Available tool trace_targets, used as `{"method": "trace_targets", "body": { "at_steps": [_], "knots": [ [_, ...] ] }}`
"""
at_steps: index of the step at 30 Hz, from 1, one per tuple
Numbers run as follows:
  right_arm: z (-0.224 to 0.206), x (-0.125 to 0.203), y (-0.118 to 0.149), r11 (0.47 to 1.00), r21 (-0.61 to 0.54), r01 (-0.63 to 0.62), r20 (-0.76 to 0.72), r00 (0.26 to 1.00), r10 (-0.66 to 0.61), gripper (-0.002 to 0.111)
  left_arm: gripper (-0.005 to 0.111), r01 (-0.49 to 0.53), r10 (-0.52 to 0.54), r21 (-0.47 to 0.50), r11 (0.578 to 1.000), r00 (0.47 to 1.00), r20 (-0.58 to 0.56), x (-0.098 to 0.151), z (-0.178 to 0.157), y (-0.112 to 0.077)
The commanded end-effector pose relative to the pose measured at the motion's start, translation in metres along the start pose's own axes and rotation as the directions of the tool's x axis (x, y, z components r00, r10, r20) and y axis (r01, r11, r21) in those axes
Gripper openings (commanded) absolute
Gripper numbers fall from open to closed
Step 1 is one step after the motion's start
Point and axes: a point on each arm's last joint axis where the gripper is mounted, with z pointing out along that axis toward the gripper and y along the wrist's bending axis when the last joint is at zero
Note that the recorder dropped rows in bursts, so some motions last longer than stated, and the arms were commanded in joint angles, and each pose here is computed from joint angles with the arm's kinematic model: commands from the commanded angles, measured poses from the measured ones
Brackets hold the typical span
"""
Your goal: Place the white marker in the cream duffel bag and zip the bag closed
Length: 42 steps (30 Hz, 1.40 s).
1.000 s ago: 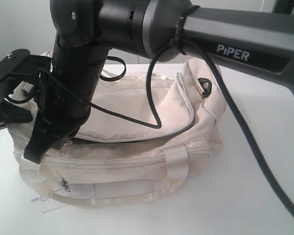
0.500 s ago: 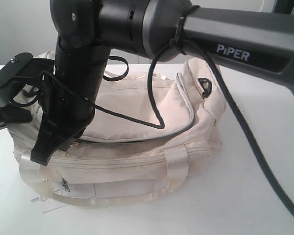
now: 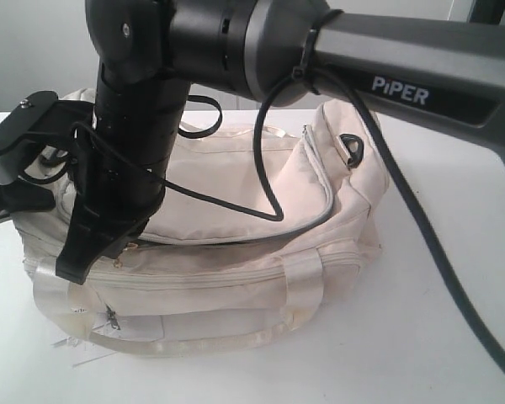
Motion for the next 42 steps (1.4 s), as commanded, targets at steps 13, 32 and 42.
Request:
{"method": "trace_targets", "body": {
  "at_steps": [13, 32, 42],
  "knots": [
    [-0.012, 0.002, 0.005, 0.999, 0.002, -0.033, -0.010, 0.999, 0.033, 0.000, 0.000, 0.004, -0.004, -0.002, 1.000, 1.000, 0.022, 0.000, -0.001, -0.001],
    [-0.010, 0.015, 0.006, 0.999, 0.026, -0.026, -0.064, 0.998, 0.028, 0.000, 0.000, 0.005, -0.005, -0.003, 1.000, 1.000, 0.024, -0.001, -0.001, -0.001],
    [-0.010, 0.015, 0.006, 0.999, 0.030, -0.044, -0.063, 0.997, 0.045, 0.000, 0.000, 0.005, -0.005, -0.003, 1.000, 1.000, 0.024, -0.001, -0.001, -0.001]
  ]
}}
